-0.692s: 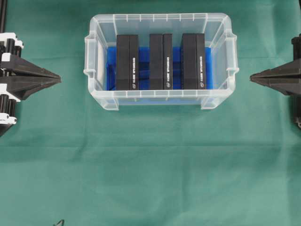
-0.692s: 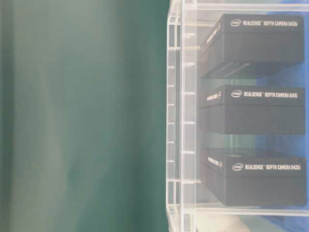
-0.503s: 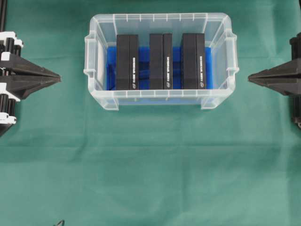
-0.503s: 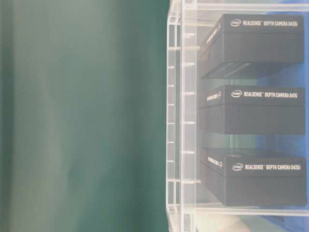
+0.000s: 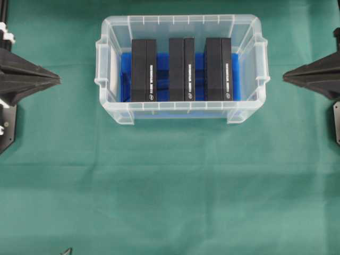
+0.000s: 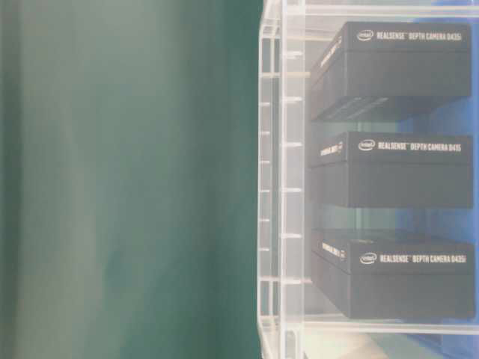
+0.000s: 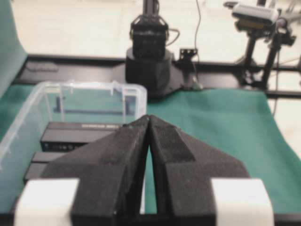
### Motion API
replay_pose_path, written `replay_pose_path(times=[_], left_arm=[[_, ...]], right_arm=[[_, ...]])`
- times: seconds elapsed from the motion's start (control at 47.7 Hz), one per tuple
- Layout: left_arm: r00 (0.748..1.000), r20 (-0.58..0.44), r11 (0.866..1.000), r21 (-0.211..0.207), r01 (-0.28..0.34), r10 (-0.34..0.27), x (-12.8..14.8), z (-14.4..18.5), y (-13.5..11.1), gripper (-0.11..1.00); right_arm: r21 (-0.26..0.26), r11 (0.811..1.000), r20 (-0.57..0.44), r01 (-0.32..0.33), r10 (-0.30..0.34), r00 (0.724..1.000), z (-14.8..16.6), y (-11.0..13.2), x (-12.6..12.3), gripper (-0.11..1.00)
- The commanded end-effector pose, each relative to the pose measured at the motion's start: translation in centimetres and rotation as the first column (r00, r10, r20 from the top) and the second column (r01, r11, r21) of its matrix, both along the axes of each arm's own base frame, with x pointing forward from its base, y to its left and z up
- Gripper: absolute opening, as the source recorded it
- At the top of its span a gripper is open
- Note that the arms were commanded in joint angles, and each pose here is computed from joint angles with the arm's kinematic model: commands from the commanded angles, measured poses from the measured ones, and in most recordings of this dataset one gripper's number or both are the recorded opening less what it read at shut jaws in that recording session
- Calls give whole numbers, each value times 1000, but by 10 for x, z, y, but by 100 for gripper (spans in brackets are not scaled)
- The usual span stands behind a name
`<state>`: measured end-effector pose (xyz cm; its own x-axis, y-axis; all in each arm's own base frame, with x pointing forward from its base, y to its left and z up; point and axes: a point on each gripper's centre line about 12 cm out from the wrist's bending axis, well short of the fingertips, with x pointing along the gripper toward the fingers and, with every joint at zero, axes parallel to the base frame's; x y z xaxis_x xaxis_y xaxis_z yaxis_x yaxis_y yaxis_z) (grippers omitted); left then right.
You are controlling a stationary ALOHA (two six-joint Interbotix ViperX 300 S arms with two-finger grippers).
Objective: Take the box out of the case with the right arm.
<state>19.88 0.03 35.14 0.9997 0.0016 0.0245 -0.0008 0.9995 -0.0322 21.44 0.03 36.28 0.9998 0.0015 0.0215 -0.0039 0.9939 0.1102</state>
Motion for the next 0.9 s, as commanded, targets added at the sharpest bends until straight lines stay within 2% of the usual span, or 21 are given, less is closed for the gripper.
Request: replay_pose_path(times=[0.0, 0.231, 0.461, 0.587, 0.65, 0.734, 0.776, 0.881], left_arm=[[1000, -2, 1000, 4, -5, 5, -2, 29, 1, 0], [999, -34, 1000, 10, -10, 10, -7, 72, 1, 0], [994, -107, 1000, 5, -10, 10, -9, 79, 1, 0], [977, -215, 1000, -13, -12, 9, -11, 76, 1, 0], [958, -286, 999, -34, -17, 7, -12, 73, 1, 0], [919, -394, 998, -57, -27, 2, -15, 67, 0, 0], [884, -467, 997, -70, -33, -3, -17, 63, -1, 0], [790, -612, 995, -86, -51, -13, -22, 54, -4, 0]], right_arm=[[11, 1000, 29, -1, 0, 1000, 31, 0, -1, 0], [49, 999, -2, 0, 0, 1000, 74, 0, 0, 0], [64, 998, -103, 15, -9, 995, 77, -2, 5, 0], [93, 995, -222, 29, -8, 975, 68, -2, 4, 0], [110, 993, -304, 44, -9, 953, 61, -2, 3, 0], [128, 989, -421, 73, -12, 907, 50, -3, 0, 0], [132, 987, -486, 92, -16, 874, 44, -4, -2, 0], [133, 980, -659, 147, -23, 752, 26, -5, -9, 0]])
